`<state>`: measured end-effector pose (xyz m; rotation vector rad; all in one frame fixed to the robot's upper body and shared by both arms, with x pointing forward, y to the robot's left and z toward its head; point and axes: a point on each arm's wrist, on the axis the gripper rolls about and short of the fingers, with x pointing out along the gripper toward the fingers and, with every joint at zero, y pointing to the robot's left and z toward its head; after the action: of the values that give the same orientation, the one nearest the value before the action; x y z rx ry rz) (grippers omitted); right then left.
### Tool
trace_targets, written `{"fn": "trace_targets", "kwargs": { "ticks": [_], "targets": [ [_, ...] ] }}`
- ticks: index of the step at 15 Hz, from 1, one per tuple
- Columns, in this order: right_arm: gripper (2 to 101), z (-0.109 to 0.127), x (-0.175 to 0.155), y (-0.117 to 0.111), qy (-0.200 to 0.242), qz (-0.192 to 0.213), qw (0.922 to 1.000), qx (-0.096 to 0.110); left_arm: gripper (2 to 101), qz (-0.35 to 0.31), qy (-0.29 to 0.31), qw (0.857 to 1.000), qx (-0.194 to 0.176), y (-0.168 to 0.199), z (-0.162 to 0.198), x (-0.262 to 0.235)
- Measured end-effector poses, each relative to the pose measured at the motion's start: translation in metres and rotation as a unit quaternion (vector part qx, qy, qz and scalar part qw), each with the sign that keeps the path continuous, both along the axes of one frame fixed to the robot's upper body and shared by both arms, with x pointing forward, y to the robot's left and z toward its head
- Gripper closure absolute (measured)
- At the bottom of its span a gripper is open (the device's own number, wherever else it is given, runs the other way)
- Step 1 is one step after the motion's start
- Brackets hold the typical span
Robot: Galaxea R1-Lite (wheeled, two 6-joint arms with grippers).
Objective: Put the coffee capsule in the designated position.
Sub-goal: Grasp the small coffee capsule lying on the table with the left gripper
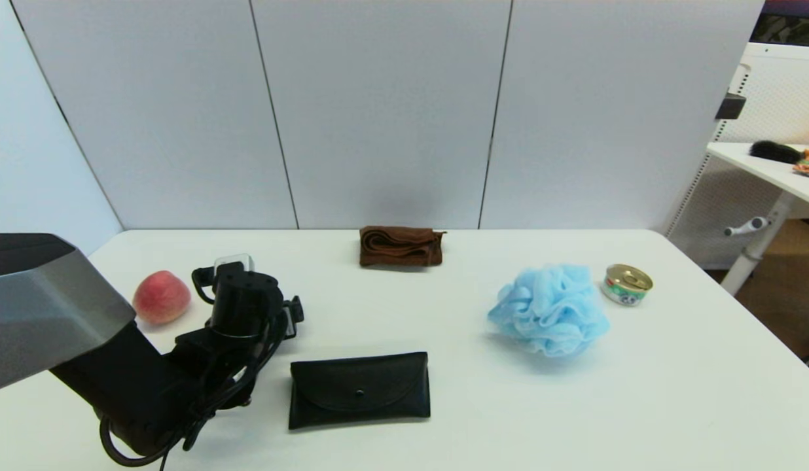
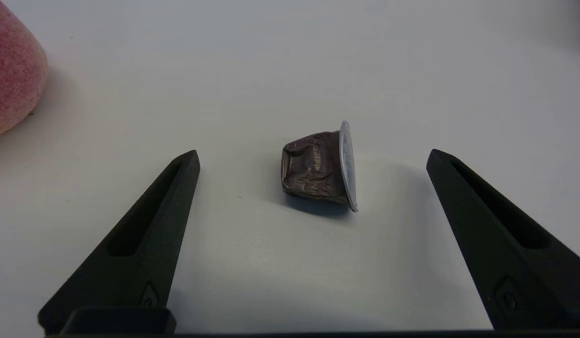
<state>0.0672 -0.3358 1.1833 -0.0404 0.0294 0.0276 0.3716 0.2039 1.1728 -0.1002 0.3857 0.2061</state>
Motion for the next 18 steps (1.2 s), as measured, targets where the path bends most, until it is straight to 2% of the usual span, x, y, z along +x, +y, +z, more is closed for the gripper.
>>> {"fn": "trace_targets", "kwargs": {
  "ticks": [3, 7, 18],
  "targets": [
    [4.3, 0.0, 0.0, 0.0, 0.0, 0.0, 1.0, 0.0, 5.3, 0.001, 0.0, 1.0, 0.001, 0.0, -0.0002, 0.0004],
    [4.3, 0.0, 0.0, 0.0, 0.0, 0.0, 1.0, 0.0, 5.3, 0.009, 0.001, 1.0, 0.023, 0.0015, -0.0013, 0.0022],
    [4.3, 0.0, 0.0, 0.0, 0.0, 0.0, 1.0, 0.0, 5.3, 0.009, -0.006, 1.0, 0.022, -0.0011, -0.005, 0.0069]
  ]
}}
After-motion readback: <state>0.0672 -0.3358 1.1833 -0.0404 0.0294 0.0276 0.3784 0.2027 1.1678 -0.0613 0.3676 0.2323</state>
